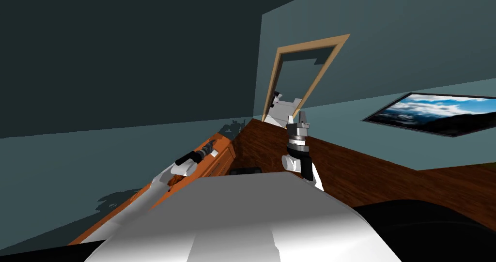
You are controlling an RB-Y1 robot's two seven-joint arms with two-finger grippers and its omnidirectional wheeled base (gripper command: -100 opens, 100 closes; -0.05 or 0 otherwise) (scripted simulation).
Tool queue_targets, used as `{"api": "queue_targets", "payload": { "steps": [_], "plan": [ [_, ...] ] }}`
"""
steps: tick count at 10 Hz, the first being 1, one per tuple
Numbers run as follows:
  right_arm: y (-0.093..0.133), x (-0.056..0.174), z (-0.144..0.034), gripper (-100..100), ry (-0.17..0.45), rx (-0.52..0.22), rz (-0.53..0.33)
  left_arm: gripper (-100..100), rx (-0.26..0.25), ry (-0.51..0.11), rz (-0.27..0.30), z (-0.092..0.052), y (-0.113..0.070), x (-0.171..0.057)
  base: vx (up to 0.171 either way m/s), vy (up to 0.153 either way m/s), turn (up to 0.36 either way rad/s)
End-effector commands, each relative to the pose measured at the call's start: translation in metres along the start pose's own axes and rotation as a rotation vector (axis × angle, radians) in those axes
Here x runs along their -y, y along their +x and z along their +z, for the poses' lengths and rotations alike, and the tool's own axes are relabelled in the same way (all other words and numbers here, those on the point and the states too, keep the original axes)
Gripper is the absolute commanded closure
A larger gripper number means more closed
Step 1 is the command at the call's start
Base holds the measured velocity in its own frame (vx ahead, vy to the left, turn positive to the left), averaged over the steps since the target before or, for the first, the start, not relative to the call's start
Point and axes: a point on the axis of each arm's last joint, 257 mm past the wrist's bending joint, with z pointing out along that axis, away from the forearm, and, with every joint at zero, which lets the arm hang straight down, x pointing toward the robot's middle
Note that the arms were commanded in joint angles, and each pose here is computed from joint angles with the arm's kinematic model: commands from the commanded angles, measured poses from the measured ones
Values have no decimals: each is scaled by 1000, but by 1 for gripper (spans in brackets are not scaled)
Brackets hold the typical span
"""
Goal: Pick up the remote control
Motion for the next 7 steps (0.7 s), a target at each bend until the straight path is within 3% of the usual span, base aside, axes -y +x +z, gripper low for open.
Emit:
{"api": "queue_targets", "payload": {
  "steps": [1, 2, 3, 4, 5, 6, 7],
  "plan": [
    [0, 0, 0, 0, 0, 0, 0, -100, -12, -101, -7, 0, -4, -34, 17, 60, -435],
    [0, 0, 0, 0, 0, 0, 0, -100, -5, -125, -10, 0, -8, -44, 9, 54, -129],
    [0, 0, 0, 0, 0, 0, 0, -100, -6, -197, -18, -2, -14, -69, 21, 41, -253],
    [0, 0, 0, 0, 0, 0, 0, -100, -7, -205, -18, -3, -14, -72, 18, 36, -151],
    [0, 0, 0, 0, 0, 0, 0, -100, -7, -284, -28, -7, -21, -99, 19, 37, -241],
    [0, 0, 0, 0, 0, 0, 0, -100, -7, -284, -28, -7, -21, -99, 16, 42, -142],
    [0, 0, 0, 0, 0, 0, 0, -100, -5, -356, -38, -13, -28, -125, 17, 45, -244]
  ]
}}
